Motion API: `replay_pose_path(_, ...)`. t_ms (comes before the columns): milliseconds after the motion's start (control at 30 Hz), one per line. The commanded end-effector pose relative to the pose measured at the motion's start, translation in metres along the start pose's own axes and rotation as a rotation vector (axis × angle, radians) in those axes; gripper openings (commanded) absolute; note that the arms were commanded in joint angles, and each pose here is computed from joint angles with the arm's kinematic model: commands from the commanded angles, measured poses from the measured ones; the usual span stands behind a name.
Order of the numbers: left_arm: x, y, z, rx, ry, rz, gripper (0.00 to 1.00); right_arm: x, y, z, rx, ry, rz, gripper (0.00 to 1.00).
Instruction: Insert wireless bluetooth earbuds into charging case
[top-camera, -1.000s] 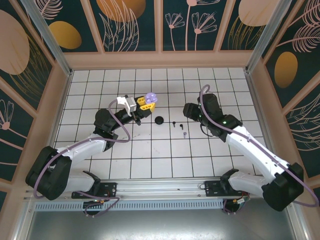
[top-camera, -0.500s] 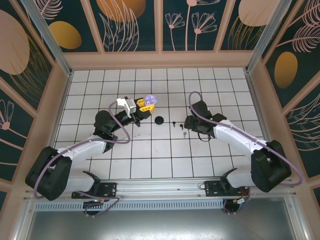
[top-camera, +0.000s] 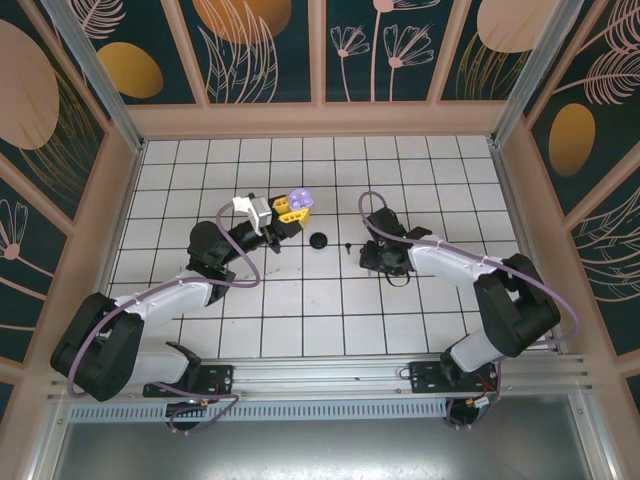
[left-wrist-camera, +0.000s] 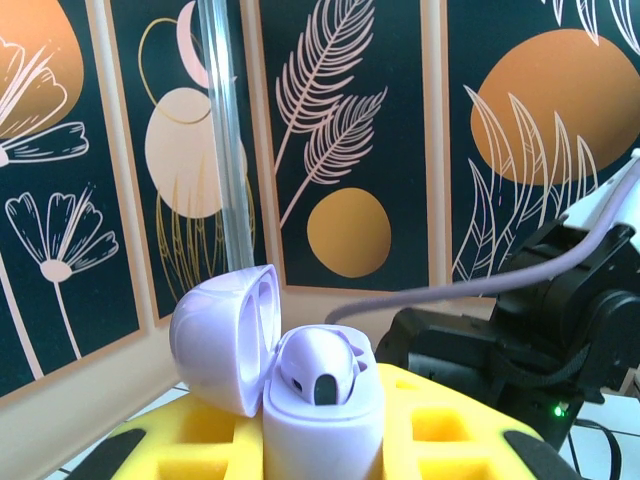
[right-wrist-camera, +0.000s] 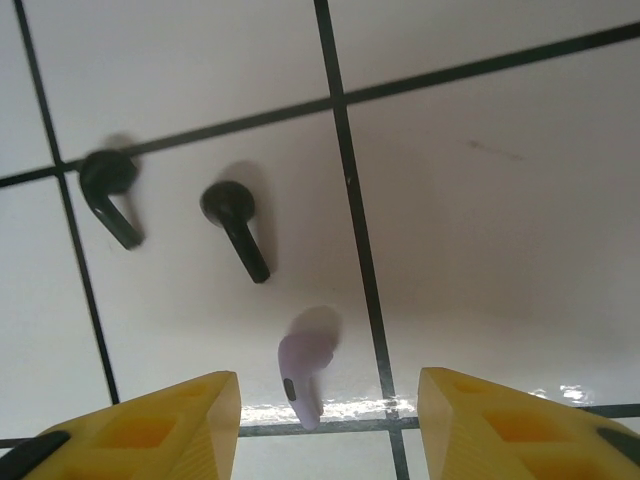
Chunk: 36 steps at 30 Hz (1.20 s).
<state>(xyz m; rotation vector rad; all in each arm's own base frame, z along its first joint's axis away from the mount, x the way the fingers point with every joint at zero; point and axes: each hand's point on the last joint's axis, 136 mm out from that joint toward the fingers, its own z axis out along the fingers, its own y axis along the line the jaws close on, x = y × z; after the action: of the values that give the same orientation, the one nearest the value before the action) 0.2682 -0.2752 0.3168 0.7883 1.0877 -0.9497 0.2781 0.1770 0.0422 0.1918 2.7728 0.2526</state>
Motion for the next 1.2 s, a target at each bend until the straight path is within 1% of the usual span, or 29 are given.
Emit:
replay_pose_path(0, -0.01, -0.004, 0.001, 0.012, -0.041, 0.01, 0.0, -0.006, 0.006, 0.002, 0.03, -0.019, -0.025, 0.49)
replay_pose_path(433, -0.01, -0.004, 0.001, 0.013, -0.042, 0.009, 0.0, -0.005, 0.013, 0.013, 0.082, -0.018, -0.069, 0.41)
replay_pose_path(1167, -0.011, -0.005, 0.0, 0.015, -0.045, 0.009, 0.0, 0.003, 0.009, 0.029, 0.134, 0.003, -0.098, 0.33)
